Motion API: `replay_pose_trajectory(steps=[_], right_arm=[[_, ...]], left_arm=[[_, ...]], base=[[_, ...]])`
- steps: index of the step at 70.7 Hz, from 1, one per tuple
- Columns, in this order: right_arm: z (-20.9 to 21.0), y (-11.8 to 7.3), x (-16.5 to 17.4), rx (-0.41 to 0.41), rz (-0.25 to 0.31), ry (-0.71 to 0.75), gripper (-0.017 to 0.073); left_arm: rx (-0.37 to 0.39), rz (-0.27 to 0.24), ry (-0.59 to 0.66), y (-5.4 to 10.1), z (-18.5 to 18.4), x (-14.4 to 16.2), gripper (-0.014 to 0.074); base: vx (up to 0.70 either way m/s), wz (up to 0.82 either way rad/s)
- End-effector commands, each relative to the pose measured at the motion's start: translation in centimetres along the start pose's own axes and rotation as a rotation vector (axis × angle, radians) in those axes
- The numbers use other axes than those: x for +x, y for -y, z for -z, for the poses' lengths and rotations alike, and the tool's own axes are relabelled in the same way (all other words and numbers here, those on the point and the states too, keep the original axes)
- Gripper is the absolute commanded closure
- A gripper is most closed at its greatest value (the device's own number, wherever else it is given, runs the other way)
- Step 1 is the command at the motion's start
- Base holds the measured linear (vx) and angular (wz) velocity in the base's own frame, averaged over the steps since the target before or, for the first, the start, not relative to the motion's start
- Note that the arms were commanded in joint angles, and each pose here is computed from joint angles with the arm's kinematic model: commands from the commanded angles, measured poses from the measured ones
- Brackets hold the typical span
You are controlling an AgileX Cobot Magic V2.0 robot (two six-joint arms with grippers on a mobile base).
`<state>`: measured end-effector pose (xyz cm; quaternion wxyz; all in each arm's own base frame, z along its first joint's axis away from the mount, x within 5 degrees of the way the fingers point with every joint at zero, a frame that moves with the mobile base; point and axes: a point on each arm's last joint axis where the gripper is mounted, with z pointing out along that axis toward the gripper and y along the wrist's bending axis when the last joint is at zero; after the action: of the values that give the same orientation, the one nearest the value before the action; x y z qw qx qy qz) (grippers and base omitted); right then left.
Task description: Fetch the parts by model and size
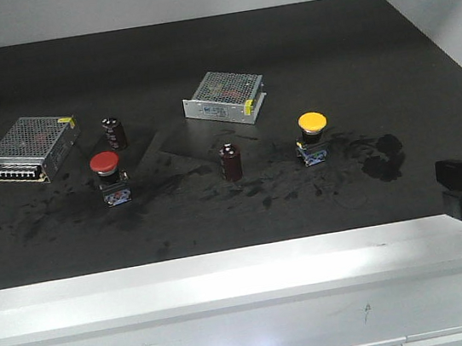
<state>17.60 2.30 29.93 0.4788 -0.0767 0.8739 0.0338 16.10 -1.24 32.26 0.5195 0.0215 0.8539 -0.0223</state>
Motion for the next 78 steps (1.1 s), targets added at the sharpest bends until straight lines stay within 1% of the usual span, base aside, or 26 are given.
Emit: replay_pose_trajectory(steps=[1, 6, 17, 20, 32, 40, 52, 65, 73, 78], right_arm=[[0.6, 0.1, -1.7, 0.011, 0.015, 0.1, 0.0078], [0.6, 0.1, -1.7, 0.011, 0.015, 0.098, 0.0081], [0.6, 0.1, -1.7, 0.012, 0.015, 0.101, 0.0087], [0.6, 0.1, -1.7, 0.012, 0.015, 0.102, 0.0087], [0.6, 0.1, -1.7, 0.012, 0.015, 0.102, 0.0087], [0.6, 0.1, -1.7, 0.012, 0.015, 0.102, 0.0087], [0.6, 0.1, -1.7, 0.012, 0.015, 0.103, 0.0087], [0.6, 0.1, -1.7, 0.011, 0.015, 0.099, 0.0087], [0.6, 0.1, -1.7, 0.011, 0.015, 0.099, 0.0087], [0.6, 0.1, -1.7, 0.011, 0.015, 0.099, 0.0087]], left_arm=[[0.029, 0.003, 0.103, 0.5, 0.6, -1.8, 0.0061], [0.044, -0.012, 0.089, 0.8, 0.4, -2.4, 0.0059], [0.082, -0.038, -0.03, 2.0, -1.4, -4.4, 0.0059], [0.092, -0.046, -0.046, 2.3, -1.9, -5.1, 0.0059], [0.127, -0.07, -0.101, 4.1, -5.5, -8.3, 0.0059], [0.146, -0.089, -0.158, 5.5, -8.2, -9.8, 0.0059], [0.155, -0.109, -0.263, 7.1, -12.5, -11.1, 0.0059], [0.154, -0.093, -0.35, 8.1, -16.2, -11.8, 0.0059], [0.171, -0.07, -0.382, 8.6, -17.7, -12.0, 0.0059], [0.171, -0.069, -0.401, 8.8, -18.4, -12.0, 0.0059]], base=[[0.0, 0.0], [0.0, 0.0], [0.0, 0.0], [0.0, 0.0], [0.0, 0.0], [0.0, 0.0], [0.0, 0.0], [0.0, 0.0], [0.0, 0.0], [0.0, 0.0]])
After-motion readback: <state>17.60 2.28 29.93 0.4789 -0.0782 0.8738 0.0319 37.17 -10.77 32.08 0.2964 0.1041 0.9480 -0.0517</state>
